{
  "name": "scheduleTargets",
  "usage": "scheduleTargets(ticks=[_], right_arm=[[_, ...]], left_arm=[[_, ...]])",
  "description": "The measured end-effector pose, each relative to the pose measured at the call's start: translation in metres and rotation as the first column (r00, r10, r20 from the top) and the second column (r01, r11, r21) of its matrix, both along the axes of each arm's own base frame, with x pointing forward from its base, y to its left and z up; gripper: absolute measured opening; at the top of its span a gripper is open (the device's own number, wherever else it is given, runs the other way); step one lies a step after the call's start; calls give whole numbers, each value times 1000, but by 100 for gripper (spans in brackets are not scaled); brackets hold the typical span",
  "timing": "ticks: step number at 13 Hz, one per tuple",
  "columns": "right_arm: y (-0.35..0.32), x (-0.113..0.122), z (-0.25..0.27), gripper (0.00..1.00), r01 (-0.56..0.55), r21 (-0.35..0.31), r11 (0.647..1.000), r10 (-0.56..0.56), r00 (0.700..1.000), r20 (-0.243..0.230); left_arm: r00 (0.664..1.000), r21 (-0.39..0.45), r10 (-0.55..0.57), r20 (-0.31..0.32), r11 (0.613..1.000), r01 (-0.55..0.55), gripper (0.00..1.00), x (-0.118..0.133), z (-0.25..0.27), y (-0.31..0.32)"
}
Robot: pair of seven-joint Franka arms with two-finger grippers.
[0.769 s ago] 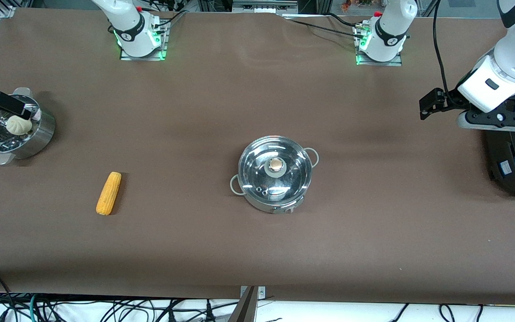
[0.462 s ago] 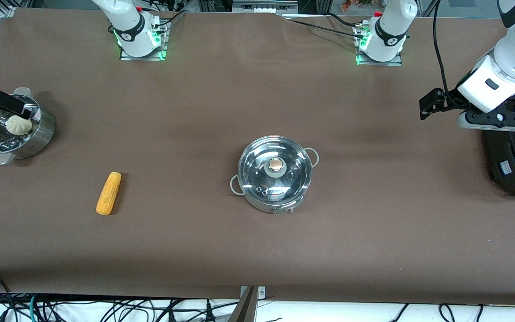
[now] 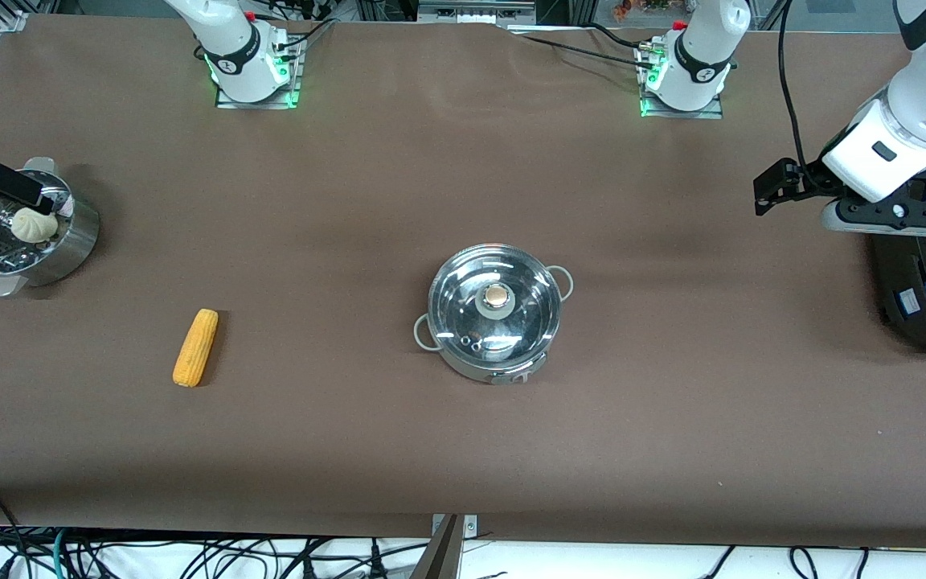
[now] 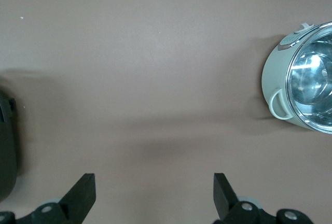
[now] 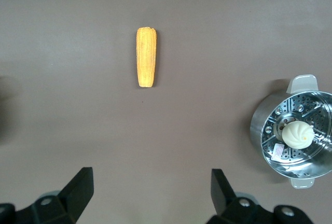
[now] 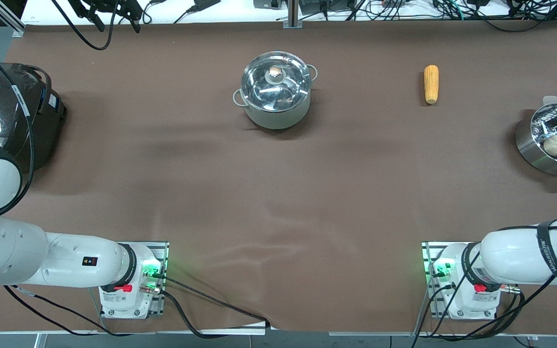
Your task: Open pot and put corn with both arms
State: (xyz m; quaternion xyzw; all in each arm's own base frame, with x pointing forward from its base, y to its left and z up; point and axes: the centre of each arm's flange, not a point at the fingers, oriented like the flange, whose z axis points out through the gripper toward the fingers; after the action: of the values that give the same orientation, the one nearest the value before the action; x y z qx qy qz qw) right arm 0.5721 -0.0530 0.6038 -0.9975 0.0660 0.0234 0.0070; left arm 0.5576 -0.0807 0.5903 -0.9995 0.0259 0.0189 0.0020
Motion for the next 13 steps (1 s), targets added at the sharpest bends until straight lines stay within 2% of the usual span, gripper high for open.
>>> scheduleTargets(ticks=[3,6,11,13], right_arm=[[0,0,0,100,0,0,1000,0,1000,0],[0,0,0,100,0,0,1000,0,1000,1],[-1,2,-2,100,0,0,1000,0,1000,-2],[-1,2,-2,100,1,0,1000,-1,1000,-3]], left_arm=[[999,-10,-54,-2,999,54,100,-5,0,-31],[989,-26,-148,-28,989,148,100,-9,-17,-102],[980,-94,-197,-38,977,193,100,30,-64,-232],[976,-131,-219,-6,967,217,100,42,-95,-280]])
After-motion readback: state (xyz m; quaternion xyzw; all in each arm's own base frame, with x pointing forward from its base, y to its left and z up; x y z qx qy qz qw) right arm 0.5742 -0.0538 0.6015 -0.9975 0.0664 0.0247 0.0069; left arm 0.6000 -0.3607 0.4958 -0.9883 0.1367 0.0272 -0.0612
